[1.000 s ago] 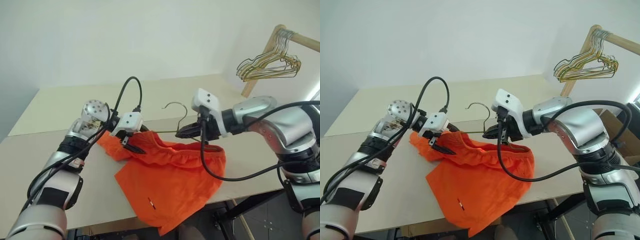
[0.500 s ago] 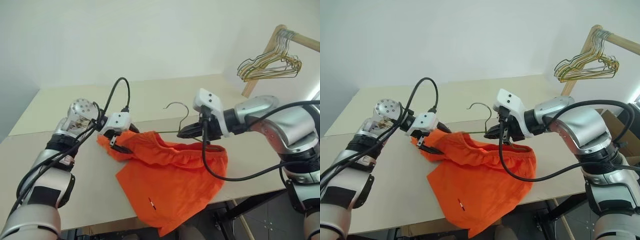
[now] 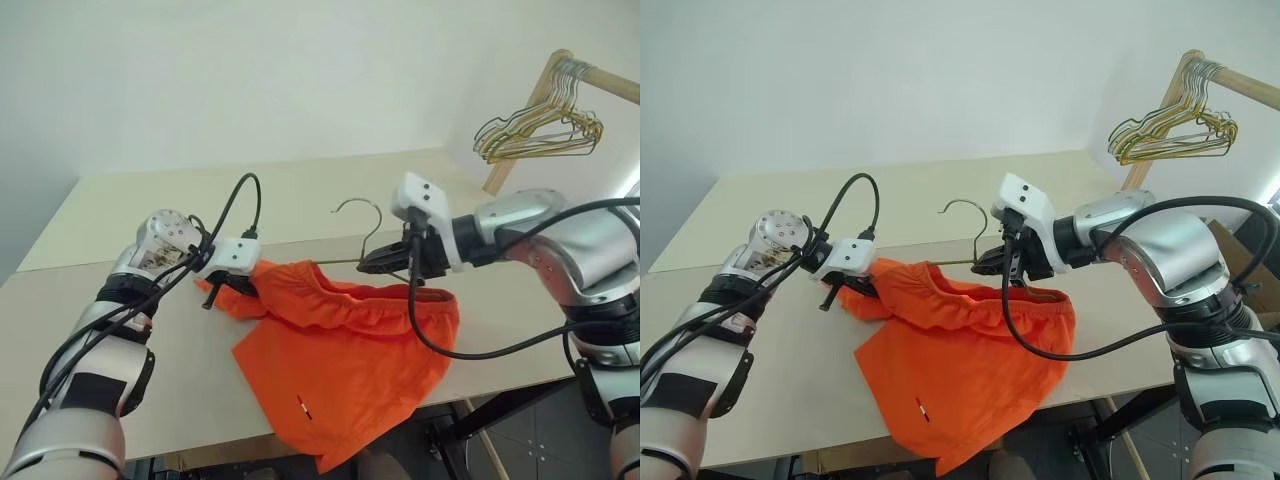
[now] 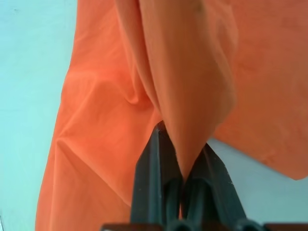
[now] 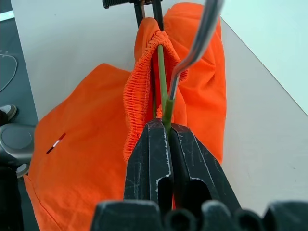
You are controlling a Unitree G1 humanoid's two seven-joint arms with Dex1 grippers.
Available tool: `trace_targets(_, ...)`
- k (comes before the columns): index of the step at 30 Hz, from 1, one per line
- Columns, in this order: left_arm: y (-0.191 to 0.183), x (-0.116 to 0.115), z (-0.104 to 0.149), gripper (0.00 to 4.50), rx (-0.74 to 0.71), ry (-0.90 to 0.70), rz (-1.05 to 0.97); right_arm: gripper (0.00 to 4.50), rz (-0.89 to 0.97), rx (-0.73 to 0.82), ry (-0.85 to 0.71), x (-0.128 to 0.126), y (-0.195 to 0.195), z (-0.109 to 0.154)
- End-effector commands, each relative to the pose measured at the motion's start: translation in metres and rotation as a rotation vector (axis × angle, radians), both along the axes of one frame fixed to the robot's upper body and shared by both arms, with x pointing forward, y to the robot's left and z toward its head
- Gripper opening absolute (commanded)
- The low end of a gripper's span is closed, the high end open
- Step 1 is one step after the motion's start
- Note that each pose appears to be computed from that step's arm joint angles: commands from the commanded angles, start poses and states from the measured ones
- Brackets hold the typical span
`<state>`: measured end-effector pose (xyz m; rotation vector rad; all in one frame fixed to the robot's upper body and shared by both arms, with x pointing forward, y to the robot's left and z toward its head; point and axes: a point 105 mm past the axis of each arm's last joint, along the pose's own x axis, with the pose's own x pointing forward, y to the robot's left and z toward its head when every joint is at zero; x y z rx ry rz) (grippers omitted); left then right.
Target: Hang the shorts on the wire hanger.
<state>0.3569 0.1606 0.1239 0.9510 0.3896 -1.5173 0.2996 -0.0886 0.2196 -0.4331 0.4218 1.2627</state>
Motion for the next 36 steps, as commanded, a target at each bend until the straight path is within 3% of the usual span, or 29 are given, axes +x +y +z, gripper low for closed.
trace_targets(1,0.003,0.006,0.010,0.02,-0.020,-0.046,0.033,0.00,-0.004,0.029,-0.072,0.000,-0.003,0.023)
trace_targets(14,0.040,0.001,-0.003,0.02,-0.023,-0.006,0.195,0.00,-0.017,0.021,-0.061,-0.001,-0.009,0.023)
trace_targets(32,0.046,-0.026,-0.030,0.02,-0.031,0.092,0.219,0.00,-0.025,0.014,-0.045,-0.002,-0.013,0.020)
trace_targets(36,0.040,-0.018,-0.023,0.02,-0.063,0.054,0.238,0.00,-0.022,0.013,-0.042,-0.003,-0.014,0.019)
